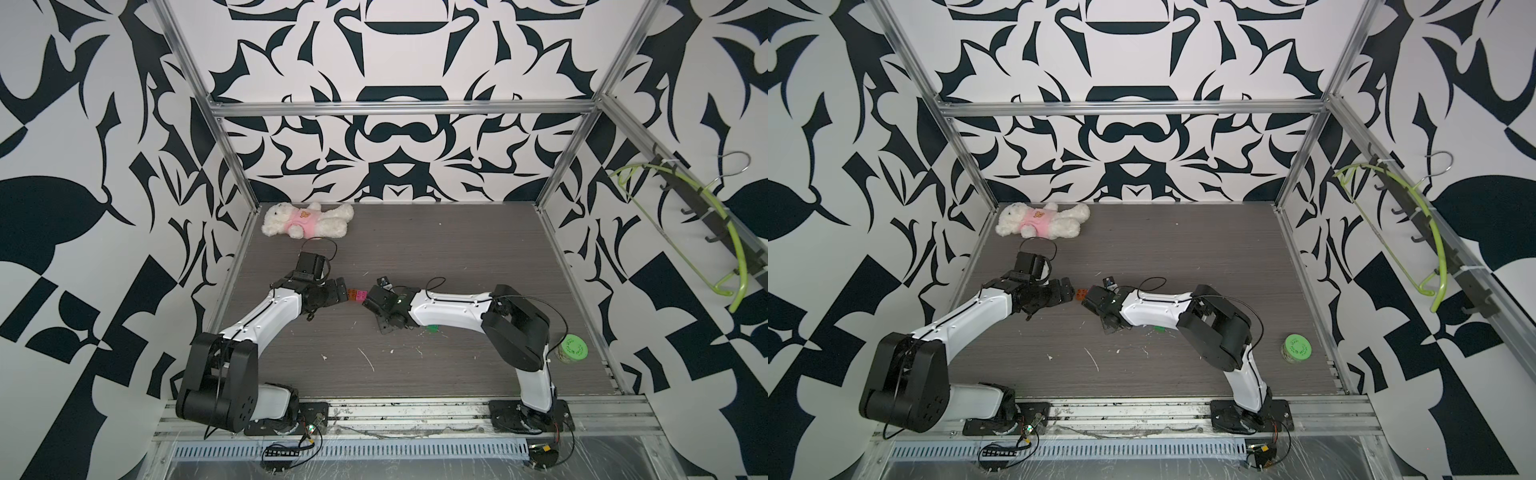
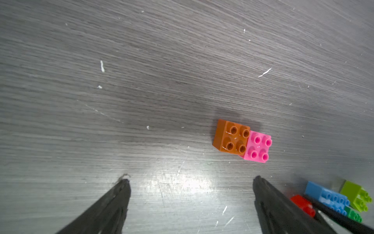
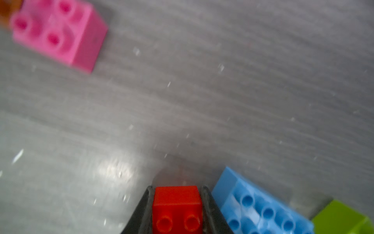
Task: Assemble the letter v with lego
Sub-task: Move the lego brick at the center of the board, then pick up the lego brick from the center of the board.
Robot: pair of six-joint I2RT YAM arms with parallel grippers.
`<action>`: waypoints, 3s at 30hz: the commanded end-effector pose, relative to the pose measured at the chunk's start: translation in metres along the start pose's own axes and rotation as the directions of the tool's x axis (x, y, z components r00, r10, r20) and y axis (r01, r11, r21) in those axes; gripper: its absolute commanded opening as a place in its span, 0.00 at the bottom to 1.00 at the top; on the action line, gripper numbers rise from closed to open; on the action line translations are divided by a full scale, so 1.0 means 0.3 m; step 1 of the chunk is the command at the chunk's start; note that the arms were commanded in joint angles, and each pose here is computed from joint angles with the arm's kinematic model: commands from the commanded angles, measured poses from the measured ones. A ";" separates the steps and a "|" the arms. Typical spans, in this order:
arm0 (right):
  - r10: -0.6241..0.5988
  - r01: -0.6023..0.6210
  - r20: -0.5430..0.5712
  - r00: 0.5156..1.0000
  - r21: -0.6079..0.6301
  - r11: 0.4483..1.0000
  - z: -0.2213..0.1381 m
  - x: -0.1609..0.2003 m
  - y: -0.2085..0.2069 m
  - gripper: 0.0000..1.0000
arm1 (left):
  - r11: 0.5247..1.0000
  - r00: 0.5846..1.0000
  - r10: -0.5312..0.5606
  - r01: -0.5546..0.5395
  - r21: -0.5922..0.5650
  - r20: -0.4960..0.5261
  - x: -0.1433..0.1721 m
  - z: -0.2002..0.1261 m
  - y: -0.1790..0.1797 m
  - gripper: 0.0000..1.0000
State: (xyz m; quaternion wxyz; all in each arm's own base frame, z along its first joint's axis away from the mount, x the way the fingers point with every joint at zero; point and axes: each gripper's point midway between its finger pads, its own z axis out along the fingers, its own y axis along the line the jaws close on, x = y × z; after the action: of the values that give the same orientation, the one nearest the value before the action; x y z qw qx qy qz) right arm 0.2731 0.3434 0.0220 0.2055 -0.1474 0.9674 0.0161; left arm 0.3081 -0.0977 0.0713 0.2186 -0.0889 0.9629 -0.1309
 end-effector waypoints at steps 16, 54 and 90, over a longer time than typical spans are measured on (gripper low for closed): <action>-0.057 0.061 0.057 0.997 -0.061 0.996 -0.075 -0.199 -0.092 0.65 | 1.000 1.000 0.022 -0.022 0.013 0.001 -0.021 -0.019 -0.021 0.99; -0.838 0.823 0.087 0.538 -0.270 0.500 -0.067 -0.016 -0.200 0.61 | 0.999 0.999 0.036 -0.036 0.003 0.023 -0.008 -0.022 -0.003 0.99; -0.925 0.965 0.340 0.170 -0.249 0.086 -0.122 -0.170 -0.070 0.02 | 1.000 0.996 -0.006 0.007 -0.003 0.092 -0.026 -0.104 0.047 0.99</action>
State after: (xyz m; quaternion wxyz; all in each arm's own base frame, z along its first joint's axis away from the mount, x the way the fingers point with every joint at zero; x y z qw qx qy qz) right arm 0.3151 0.3322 0.0695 0.1862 -0.7551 0.6236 0.0787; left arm 0.3097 -0.0784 0.1022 0.2738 -0.0992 0.9481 -0.1275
